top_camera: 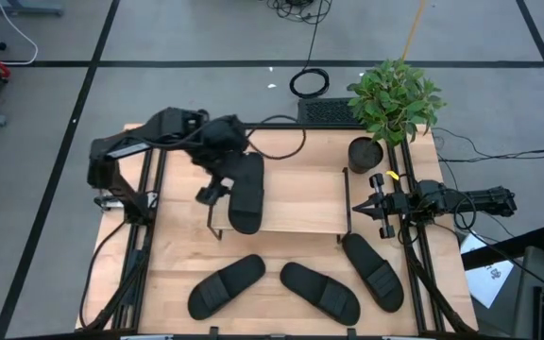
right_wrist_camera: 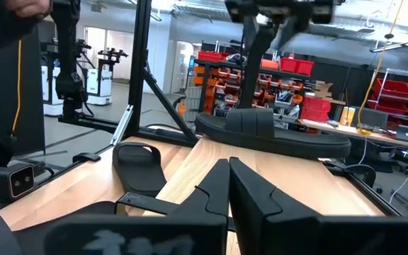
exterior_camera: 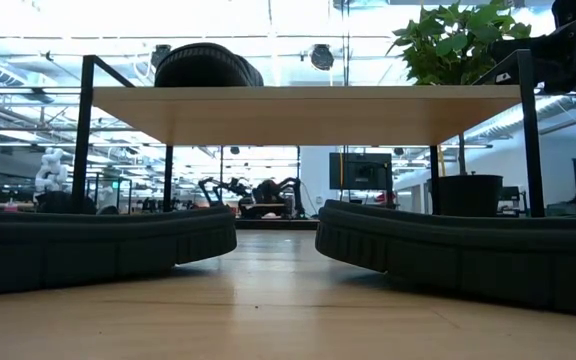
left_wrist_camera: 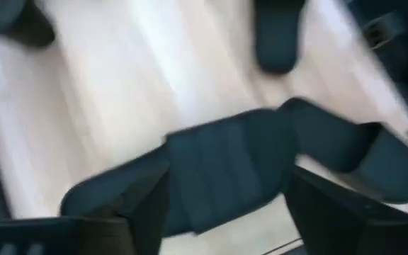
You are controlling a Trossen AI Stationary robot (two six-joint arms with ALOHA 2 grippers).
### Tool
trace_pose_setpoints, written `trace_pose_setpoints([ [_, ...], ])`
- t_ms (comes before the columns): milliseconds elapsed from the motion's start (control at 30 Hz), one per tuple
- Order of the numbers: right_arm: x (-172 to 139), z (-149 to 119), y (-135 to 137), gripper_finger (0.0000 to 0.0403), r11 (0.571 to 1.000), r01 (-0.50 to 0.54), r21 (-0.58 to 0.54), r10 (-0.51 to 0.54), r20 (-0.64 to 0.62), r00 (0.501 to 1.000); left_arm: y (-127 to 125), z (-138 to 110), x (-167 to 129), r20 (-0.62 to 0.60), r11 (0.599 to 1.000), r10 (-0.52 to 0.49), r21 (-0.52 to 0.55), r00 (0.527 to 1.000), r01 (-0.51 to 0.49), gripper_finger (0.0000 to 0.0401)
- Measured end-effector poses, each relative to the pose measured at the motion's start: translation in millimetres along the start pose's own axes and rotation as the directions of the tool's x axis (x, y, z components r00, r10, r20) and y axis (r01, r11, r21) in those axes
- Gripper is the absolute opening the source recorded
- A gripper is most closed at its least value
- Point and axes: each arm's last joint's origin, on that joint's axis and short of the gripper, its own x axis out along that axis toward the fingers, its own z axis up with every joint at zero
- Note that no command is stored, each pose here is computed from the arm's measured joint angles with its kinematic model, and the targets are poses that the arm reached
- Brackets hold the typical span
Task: Pick and place slides into the shelf
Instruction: Put the top black slipper on the shelf
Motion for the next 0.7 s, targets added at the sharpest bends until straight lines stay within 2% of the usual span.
trace_pose_setpoints([
  [133,0.0,0.2,0.0,0.0000,1.000,0.000,0.000,0.000,0.002,1.000,-14.6,7.0,-14.7,0.141,0.994,-0.057,0.104,0.988,0.042,0.0142],
  [267,0.0,0.6,-0.1,0.0000,1.000,0.001,-0.001,-0.001,0.006,1.000,-21.8,15.5,-16.0,0.258,0.961,-0.198,0.239,0.946,0.136,0.0032],
  [300,0.0,0.8,-0.1,0.0000,1.000,0.001,-0.001,-0.001,0.008,1.000,-22.7,16.7,-12.1,0.271,0.949,-0.236,0.271,0.933,0.161,0.0016],
  [367,0.0,0.8,-0.1,0.0000,1.000,0.001,-0.001,-0.001,0.008,1.000,-22.8,19.4,2.9,0.282,0.933,-0.261,0.318,0.923,0.167,0.0012],
  [567,0.0,1.1,-0.2,0.0000,1.000,0.001,0.011,-0.001,0.011,1.000,-18.1,13.6,67.4,0.248,0.920,-0.231,0.372,0.941,0.128,0.0002],
  [700,0.0,1.5,-0.2,0.0000,1.000,0.002,0.024,-0.002,0.015,1.000,-19.5,2.1,90.9,0.249,0.911,-0.234,0.394,0.940,0.122,0.0001],
])
